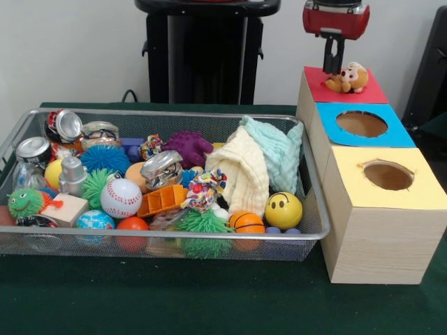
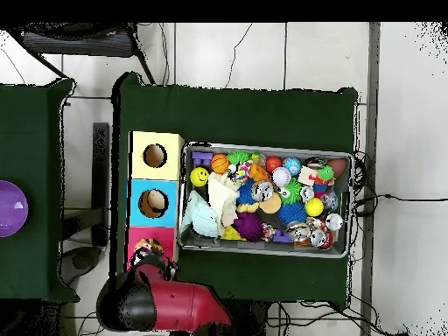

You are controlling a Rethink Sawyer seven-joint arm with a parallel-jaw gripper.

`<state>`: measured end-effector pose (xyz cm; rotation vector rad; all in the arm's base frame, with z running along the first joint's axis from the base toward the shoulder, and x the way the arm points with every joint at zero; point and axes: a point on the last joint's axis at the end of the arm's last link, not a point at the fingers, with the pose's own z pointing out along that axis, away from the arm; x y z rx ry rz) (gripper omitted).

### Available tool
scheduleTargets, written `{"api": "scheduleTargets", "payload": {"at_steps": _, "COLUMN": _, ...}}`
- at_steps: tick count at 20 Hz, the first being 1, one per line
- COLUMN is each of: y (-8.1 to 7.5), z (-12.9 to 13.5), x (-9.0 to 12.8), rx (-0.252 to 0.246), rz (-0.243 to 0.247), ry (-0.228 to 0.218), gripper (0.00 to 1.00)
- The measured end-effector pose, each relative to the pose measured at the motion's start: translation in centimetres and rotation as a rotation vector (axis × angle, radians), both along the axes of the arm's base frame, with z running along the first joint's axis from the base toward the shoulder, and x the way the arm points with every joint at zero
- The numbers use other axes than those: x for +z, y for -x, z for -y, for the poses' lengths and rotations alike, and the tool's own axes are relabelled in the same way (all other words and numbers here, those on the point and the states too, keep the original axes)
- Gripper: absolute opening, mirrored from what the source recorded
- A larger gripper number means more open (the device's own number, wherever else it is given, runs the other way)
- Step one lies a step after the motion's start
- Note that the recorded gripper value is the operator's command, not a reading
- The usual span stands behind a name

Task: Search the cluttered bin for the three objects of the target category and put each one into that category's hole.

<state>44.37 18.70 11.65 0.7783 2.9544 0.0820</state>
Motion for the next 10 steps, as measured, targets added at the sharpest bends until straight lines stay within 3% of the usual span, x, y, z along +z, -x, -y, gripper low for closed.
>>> {"api": "scheduleTargets", "payload": {"at_steps": 10, "y": -0.1, "z": -2.6, "x": 2.1, "rx": 0.028, "rz": 0.021, "ry": 0.027, "gripper": 0.00}}
